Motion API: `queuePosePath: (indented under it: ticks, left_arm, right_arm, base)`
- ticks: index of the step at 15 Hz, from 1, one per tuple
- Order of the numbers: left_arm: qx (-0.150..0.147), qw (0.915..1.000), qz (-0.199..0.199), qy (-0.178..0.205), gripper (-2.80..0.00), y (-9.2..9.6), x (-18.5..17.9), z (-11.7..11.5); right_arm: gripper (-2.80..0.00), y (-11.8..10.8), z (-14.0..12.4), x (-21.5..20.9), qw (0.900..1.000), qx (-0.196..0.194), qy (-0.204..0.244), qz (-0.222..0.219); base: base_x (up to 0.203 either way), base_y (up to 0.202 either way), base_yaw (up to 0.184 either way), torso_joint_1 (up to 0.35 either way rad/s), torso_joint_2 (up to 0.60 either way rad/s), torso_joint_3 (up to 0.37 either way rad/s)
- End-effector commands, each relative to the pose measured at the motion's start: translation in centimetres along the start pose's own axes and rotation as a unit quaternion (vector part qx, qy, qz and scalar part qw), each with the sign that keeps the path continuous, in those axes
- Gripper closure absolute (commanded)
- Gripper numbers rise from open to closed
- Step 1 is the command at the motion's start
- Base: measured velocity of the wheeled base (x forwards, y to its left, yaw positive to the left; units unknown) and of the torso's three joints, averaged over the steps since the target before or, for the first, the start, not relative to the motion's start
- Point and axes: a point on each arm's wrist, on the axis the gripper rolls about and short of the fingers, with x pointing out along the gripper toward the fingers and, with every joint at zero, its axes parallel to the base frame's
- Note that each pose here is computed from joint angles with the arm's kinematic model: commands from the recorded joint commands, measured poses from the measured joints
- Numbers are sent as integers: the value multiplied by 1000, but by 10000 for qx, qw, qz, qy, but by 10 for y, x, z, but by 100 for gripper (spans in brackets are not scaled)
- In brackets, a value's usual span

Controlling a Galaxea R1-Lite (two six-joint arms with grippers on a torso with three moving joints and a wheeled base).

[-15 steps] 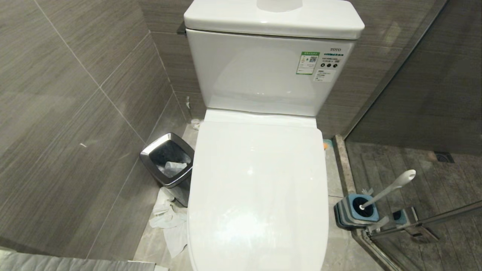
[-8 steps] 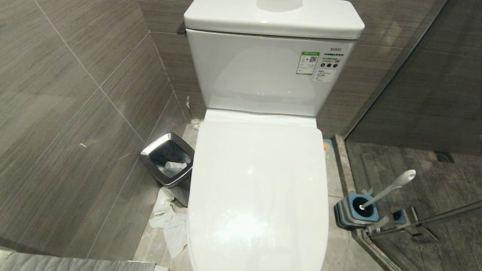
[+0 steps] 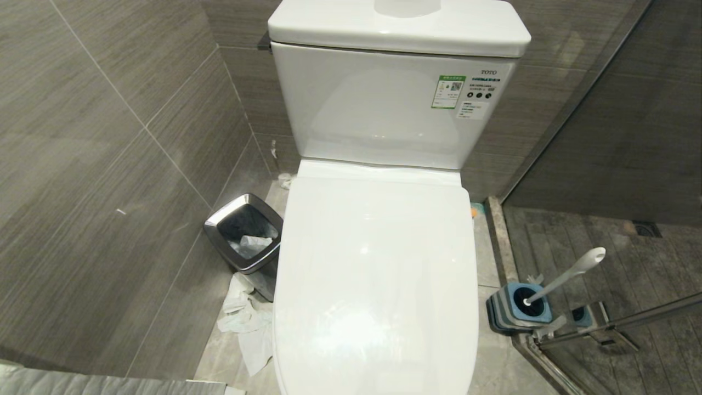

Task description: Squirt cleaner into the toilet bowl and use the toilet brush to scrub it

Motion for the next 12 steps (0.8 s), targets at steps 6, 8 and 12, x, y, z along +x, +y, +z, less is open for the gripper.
queuePosePath:
  ticks: [6,8,12]
  left_arm:
    - [-59,9950,4,997,0,-3,-1,-23]
    - [-163,9948,11,1001,0,-3,-1,-23]
    - [-239,9948,27,994,0,-3,-1,-23]
  right_arm:
    - [0,0,-7,2,9999,-3,120,2]
    - [0,0,-7,2,9999,-3,120,2]
    - [0,0,-7,2,9999,-3,123,2]
  base:
    - [0,0,0,0,0,0]
    - [0,0,0,0,0,0]
    - [0,0,0,0,0,0]
